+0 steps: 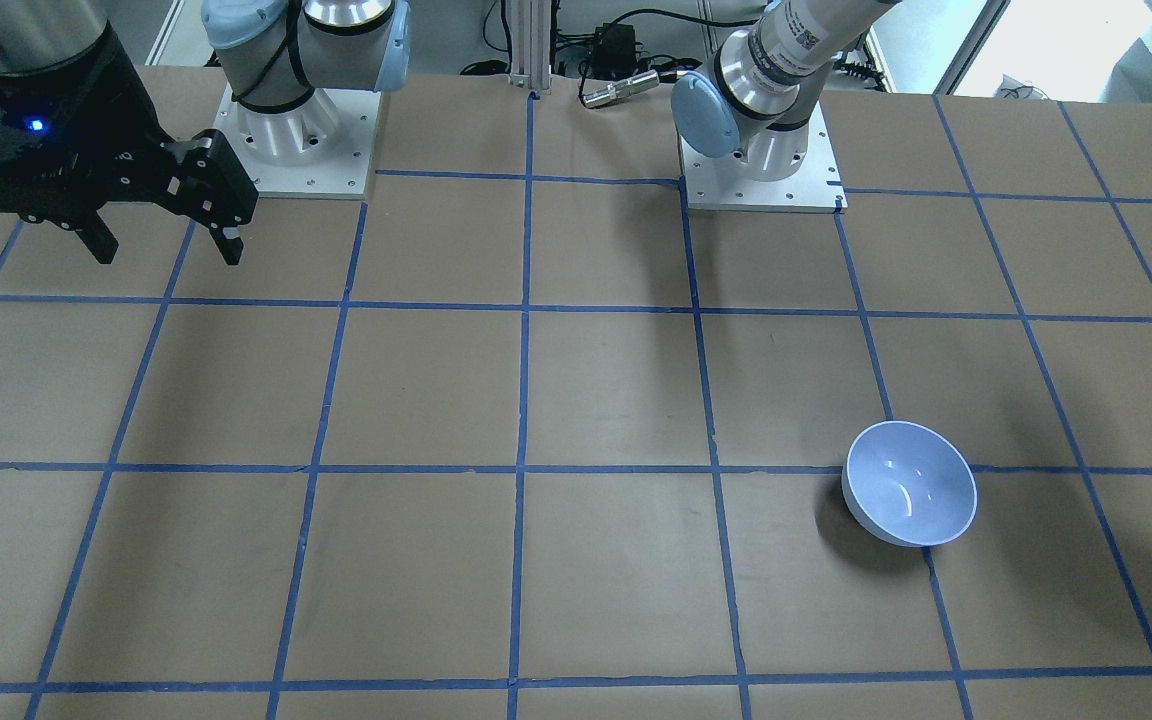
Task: Stack green bowl on blue bowl
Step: 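Lift the green bowl with the left gripper and carry it over the blue bowl, then lower the green bowl into the blue bowl and open the left gripper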
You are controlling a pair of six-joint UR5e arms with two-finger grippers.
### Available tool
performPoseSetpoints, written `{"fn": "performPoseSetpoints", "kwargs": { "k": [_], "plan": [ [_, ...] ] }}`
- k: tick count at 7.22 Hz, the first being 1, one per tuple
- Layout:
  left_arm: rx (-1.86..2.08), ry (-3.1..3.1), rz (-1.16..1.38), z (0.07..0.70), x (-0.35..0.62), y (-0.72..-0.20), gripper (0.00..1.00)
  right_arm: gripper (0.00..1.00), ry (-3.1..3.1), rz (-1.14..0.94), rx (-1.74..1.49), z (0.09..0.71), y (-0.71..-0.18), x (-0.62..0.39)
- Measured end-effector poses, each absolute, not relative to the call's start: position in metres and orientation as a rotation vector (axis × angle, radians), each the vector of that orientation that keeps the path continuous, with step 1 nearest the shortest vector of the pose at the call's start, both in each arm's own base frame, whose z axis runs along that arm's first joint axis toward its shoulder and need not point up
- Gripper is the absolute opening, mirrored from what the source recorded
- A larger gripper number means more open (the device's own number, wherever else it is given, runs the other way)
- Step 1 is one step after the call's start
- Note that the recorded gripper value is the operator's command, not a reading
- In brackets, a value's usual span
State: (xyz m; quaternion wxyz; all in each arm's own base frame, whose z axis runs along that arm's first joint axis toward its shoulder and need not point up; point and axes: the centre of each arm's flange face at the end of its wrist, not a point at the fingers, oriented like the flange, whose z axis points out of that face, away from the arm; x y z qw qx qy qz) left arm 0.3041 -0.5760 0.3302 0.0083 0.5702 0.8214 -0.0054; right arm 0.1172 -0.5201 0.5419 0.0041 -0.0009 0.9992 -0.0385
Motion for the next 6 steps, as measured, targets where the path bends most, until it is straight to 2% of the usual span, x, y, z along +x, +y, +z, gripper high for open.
{"fn": "performPoseSetpoints", "kwargs": {
  "k": [4,6],
  "plan": [
    [1.515,2.755,0.010,0.341,0.099,-0.564,0.00,1.00,3.131,-0.121,-0.003,0.542,-0.520,0.117],
    [1.449,2.793,0.035,0.317,0.044,-0.550,0.00,1.00,3.131,-0.121,-0.003,0.542,-0.520,0.117]
  ]
}}
